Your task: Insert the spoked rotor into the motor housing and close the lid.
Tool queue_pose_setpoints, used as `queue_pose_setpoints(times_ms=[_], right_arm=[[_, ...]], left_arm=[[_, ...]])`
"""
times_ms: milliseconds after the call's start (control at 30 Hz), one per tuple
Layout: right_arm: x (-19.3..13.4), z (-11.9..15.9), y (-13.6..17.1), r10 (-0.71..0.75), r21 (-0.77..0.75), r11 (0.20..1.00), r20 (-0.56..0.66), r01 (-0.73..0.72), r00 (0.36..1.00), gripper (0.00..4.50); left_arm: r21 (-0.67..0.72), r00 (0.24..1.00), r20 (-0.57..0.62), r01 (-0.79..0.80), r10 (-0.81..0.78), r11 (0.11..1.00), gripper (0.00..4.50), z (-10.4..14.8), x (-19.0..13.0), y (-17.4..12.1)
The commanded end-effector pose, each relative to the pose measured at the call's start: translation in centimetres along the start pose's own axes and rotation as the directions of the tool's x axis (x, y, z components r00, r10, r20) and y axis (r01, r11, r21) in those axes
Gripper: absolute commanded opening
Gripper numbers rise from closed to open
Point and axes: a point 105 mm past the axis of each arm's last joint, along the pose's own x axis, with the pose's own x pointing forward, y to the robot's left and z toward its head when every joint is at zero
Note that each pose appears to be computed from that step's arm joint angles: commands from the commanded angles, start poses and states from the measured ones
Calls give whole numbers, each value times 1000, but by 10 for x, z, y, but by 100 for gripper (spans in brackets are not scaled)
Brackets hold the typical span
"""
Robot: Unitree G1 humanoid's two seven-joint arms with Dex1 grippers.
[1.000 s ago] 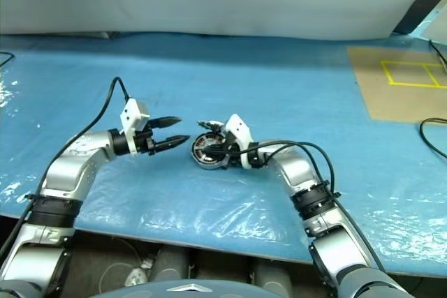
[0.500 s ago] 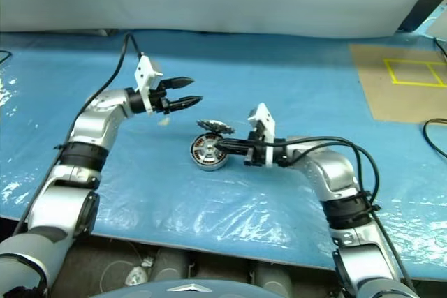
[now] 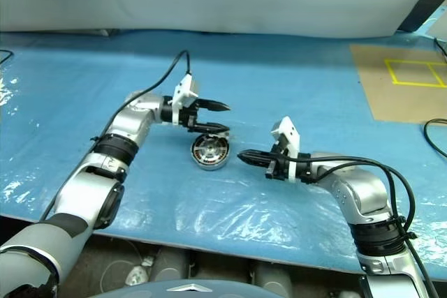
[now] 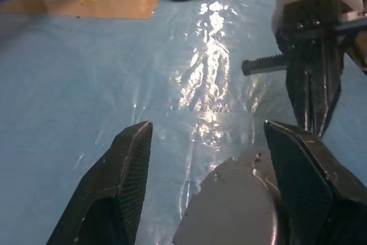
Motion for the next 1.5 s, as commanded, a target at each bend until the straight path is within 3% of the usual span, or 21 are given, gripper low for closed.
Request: queue_pose_setpoints(times_ms=[33,233,800,833,1000,1133,1333,1433,1500], right_arm=[[-3,10,2,-13,-40,999,32,15,999,0],[-5,12,-5,-47,-40,998,33,49,998,0],[5,20,-14,-66,-69,995,26,67,998,0],[5,20,-14,-62,-65,996,32,64,998,0],[4,35,-1,14,-65,998,101,-8,995,0],[9,43,6,60,-102,994,118,-48,991,0],[25,48,5,64,-204,978,61,-51,996,0],[38,51,-5,10,-263,965,53,4,999,62],[43,43,-3,44,-262,964,19,-38,999,123]], left_arm=[[53,995,-73,71,-67,996,326,-10,-5,-11],[12,981,-146,129,-126,992,326,-30,-20,-27],[-4,968,-198,154,-151,988,326,-61,-22,-62],[8,971,-197,141,-137,990,326,-59,-24,-61],[72,998,51,-35,32,997,326,11,-33,-35],[63,984,129,-130,121,989,326,36,-46,-33],[-28,942,172,-288,288,957,326,37,-68,-39],[-81,919,153,-356,364,931,329,25,-75,-49],[-116,897,138,-406,419,907,329,13,-77,-58]])
